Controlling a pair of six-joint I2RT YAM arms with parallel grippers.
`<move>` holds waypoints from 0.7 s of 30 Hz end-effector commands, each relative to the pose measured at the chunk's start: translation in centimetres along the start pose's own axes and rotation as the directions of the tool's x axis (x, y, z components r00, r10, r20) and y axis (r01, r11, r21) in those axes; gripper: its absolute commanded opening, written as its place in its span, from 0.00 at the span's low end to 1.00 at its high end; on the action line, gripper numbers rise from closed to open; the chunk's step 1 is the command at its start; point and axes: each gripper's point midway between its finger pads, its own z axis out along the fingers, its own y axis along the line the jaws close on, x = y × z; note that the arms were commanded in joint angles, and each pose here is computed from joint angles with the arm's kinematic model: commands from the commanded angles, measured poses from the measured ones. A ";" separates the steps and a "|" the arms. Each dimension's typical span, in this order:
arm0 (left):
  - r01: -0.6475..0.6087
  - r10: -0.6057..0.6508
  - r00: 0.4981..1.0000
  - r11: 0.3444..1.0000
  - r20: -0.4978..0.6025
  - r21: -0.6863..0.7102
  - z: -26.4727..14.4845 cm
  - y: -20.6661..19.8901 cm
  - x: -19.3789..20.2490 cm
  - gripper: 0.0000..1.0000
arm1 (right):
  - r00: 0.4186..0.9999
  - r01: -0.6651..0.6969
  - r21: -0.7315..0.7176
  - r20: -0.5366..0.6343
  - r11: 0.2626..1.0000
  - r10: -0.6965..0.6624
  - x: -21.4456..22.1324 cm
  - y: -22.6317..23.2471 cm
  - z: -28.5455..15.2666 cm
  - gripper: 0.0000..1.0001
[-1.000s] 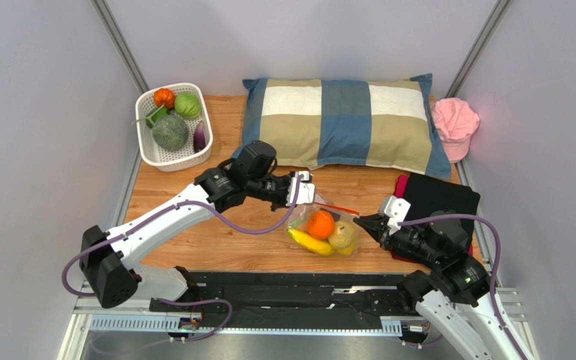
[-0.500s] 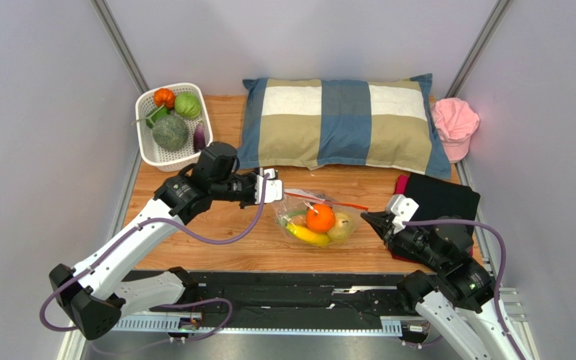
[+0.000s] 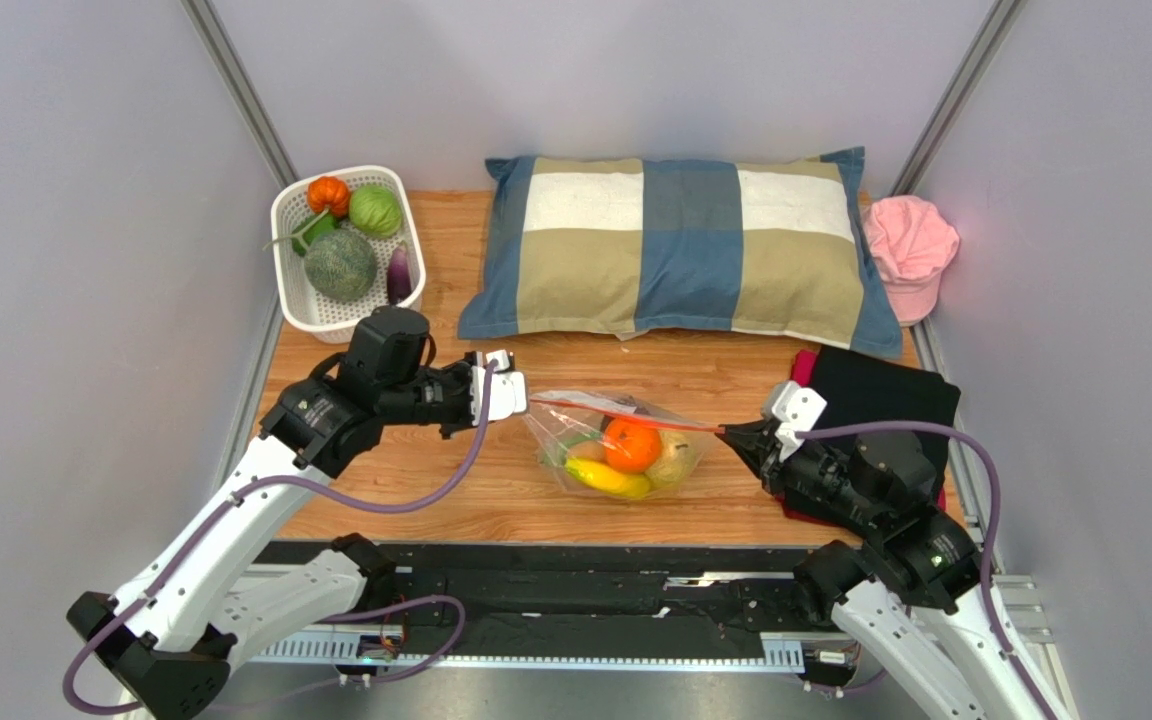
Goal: Place the food in the zip-top bag and seal the zipper
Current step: Place the zipper food storage bag at the center of the board.
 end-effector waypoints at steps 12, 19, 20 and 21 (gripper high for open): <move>0.101 -0.109 0.993 0.986 0.051 0.133 4.9 -1.7 -6.1 0.81 | 0.997 -0.014 -0.144 0.076 0.989 0.026 -2.8 0.9 3.6 0.00; 0.079 -0.090 0.995 0.971 0.041 0.224 8.7 -3.9 -7.4 0.83 | 0.998 -0.033 -0.138 0.053 0.990 0.041 -2.2 1.1 3.0 0.00; 0.076 -0.088 0.995 0.969 0.041 0.234 8.8 -4.2 -7.4 0.83 | 0.998 -0.034 -0.139 0.052 0.990 0.041 -2.1 1.2 2.9 0.00; 0.071 -0.085 0.995 0.966 0.044 0.251 9.1 -4.8 -7.5 0.83 | 0.998 -0.036 -0.136 0.049 0.990 0.043 -2.1 1.2 2.8 0.00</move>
